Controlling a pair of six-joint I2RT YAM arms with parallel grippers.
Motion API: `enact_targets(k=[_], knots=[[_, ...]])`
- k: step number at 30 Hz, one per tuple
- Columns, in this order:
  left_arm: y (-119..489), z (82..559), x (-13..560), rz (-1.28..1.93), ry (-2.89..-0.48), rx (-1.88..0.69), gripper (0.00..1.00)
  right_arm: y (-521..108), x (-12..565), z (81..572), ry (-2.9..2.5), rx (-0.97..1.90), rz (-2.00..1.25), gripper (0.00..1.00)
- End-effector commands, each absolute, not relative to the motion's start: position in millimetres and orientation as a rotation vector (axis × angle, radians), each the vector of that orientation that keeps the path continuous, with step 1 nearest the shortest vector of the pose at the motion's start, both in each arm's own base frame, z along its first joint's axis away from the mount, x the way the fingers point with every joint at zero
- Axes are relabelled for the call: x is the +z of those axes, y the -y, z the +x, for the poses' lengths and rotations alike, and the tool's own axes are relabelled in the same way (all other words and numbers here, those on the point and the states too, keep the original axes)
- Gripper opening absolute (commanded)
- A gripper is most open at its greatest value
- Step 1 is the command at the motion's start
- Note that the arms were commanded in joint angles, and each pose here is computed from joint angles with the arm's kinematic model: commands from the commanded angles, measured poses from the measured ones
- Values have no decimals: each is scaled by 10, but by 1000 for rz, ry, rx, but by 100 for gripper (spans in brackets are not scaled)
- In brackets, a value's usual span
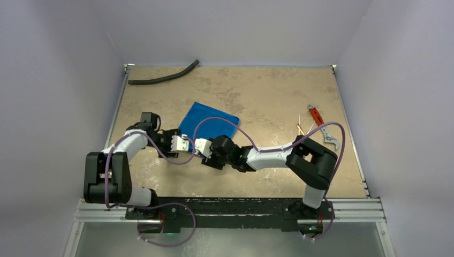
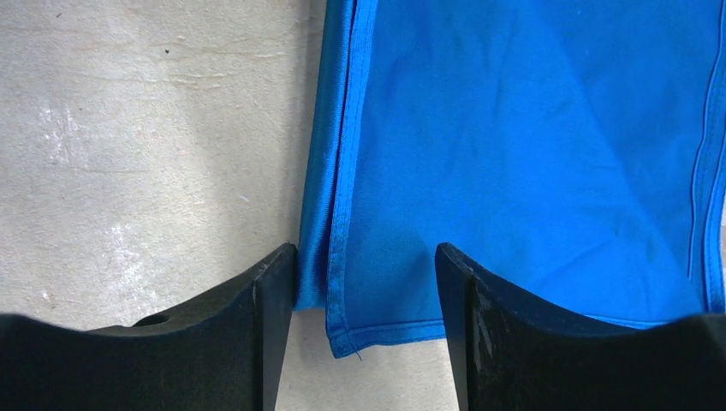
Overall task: Fold the napkin into a case and place the utensils inside
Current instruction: Pick up the top corner of the square folded napkin from the center of the board.
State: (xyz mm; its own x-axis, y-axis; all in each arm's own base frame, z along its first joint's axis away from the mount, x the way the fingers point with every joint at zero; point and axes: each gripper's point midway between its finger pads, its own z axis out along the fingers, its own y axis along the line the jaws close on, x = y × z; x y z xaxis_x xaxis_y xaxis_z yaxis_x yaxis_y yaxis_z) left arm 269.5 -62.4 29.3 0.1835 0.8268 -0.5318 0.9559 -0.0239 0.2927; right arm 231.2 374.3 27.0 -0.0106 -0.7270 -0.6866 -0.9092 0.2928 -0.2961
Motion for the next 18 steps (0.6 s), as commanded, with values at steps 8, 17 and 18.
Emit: enact_targets(k=[8, 17, 18], knots=[[655, 2948, 149, 1993, -1566, -167, 64, -3518, -59, 2143, -1956, 323, -1553, 40], [598, 2792, -87, 2170, -1436, -98, 63, -3499, 53, 2238, -1970, 374, -1497, 18], [597, 2775, -120, 2191, -1429, -96, 63, -3510, 74, 2231, -1967, 391, -1497, 16]])
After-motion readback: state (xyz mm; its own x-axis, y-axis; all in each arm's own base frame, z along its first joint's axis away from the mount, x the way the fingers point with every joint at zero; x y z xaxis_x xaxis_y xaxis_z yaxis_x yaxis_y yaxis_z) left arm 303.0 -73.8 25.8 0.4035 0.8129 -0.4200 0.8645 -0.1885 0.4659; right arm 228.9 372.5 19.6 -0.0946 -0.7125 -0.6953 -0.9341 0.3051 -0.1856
